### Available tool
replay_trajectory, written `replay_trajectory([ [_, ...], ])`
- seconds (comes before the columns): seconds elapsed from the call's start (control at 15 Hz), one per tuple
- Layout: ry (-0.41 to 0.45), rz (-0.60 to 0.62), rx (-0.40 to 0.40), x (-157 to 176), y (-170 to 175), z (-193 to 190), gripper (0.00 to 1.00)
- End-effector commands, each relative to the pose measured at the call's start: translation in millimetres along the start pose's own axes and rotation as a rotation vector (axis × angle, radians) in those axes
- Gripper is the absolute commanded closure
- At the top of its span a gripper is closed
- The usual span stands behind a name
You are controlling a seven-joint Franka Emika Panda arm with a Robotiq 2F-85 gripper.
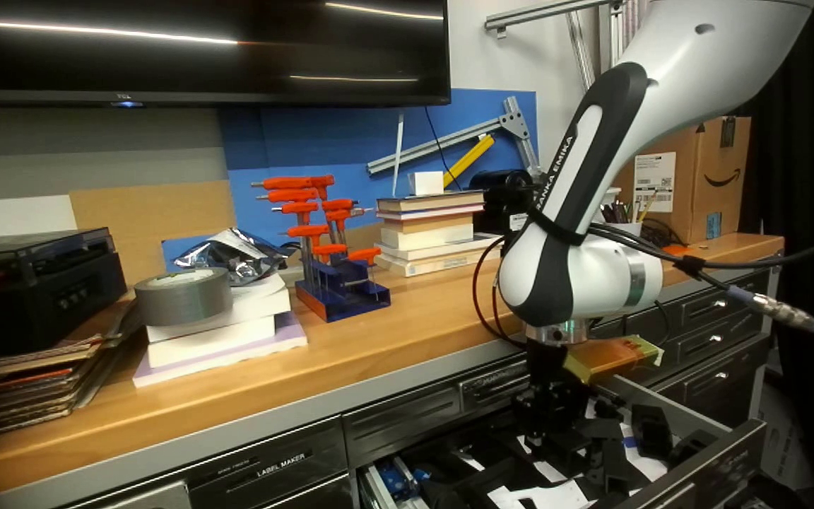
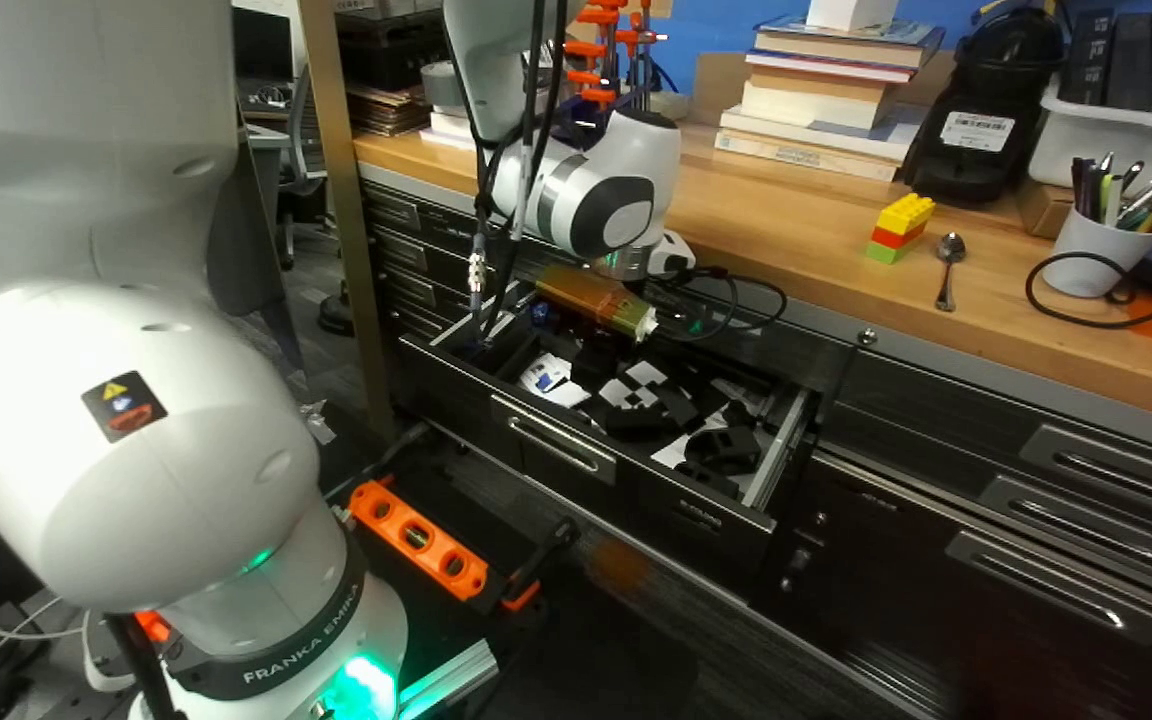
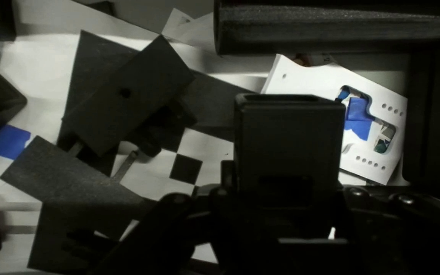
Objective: Put the black object in the top drawer
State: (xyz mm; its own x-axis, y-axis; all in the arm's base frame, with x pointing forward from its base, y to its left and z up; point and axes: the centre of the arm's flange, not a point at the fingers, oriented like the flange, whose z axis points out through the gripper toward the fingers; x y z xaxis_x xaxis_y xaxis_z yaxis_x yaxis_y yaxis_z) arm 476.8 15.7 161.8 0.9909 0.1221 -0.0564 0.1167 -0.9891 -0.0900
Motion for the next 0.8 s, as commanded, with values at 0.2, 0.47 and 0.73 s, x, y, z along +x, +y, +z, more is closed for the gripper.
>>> replay_trajectory([
  [0.2,-0.021,0.014,0.012,17,-3,-5,0.18],
  [0.47,-0.037,0.028,0.016,17,-2,-8,0.0],
  [0.73,-0.019,0.18,0.022,0,7,-30,0.0],
])
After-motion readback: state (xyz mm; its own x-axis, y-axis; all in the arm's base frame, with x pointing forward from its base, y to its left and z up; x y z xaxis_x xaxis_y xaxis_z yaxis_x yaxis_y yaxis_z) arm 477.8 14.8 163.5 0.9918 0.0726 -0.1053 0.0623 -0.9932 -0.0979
